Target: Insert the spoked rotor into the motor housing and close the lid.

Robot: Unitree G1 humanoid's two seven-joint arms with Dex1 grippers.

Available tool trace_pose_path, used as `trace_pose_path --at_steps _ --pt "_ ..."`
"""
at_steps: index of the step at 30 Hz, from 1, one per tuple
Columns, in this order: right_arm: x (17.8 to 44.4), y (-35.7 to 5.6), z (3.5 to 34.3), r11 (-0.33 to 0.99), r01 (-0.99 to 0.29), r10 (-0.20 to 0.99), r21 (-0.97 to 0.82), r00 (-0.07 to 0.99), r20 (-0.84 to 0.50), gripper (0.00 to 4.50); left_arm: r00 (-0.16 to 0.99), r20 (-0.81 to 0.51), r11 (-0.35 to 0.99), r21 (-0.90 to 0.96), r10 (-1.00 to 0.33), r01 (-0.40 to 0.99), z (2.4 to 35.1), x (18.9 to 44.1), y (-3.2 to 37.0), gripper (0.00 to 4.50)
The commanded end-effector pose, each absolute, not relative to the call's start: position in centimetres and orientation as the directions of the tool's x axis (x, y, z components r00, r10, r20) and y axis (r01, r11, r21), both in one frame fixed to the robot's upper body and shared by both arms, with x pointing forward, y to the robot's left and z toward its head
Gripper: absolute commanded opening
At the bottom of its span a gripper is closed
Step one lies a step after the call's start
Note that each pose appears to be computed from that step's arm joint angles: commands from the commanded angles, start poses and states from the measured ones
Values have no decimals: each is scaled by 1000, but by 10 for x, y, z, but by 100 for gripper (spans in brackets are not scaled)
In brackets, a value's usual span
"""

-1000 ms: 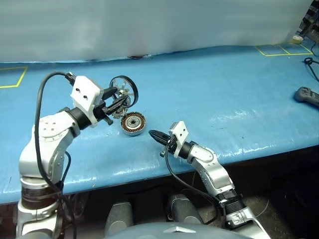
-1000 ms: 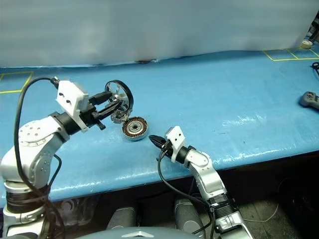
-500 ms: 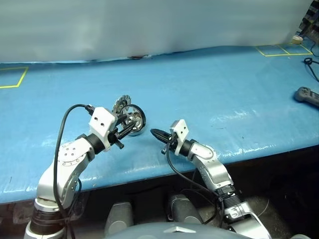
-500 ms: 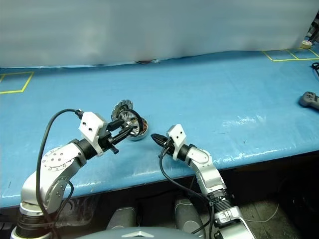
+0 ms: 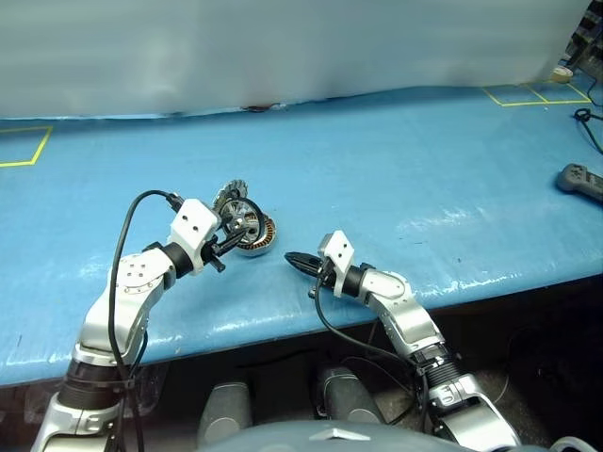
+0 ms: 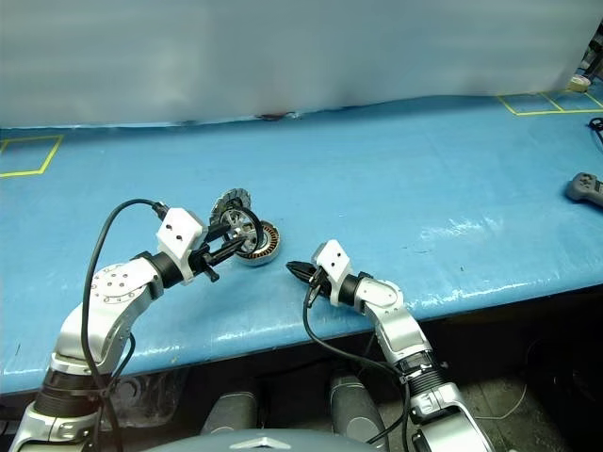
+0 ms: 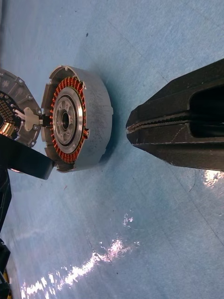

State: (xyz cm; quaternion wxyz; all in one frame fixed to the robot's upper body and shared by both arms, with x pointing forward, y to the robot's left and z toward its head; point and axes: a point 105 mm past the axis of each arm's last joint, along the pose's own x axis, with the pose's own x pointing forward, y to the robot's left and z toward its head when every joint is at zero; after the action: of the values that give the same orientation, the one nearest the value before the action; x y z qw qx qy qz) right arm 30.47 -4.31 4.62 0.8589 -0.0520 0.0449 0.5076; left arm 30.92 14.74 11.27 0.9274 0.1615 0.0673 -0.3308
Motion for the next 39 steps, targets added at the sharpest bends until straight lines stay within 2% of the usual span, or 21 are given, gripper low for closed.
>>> trace_pose_path --at_steps 1,20,39 --pt "308 -41 58 456 -886 880 -87 463 -104 0 764 -196 703 304 -615 643 124 313 145 144" --pt "314 -41 59 468 -879 874 -95 476 -96 0 742 -258 671 318 -618 670 110 322 130 144" --pt "322 -43 58 498 -860 858 -105 507 -81 0 731 -369 677 289 -573 677 111 322 141 144"
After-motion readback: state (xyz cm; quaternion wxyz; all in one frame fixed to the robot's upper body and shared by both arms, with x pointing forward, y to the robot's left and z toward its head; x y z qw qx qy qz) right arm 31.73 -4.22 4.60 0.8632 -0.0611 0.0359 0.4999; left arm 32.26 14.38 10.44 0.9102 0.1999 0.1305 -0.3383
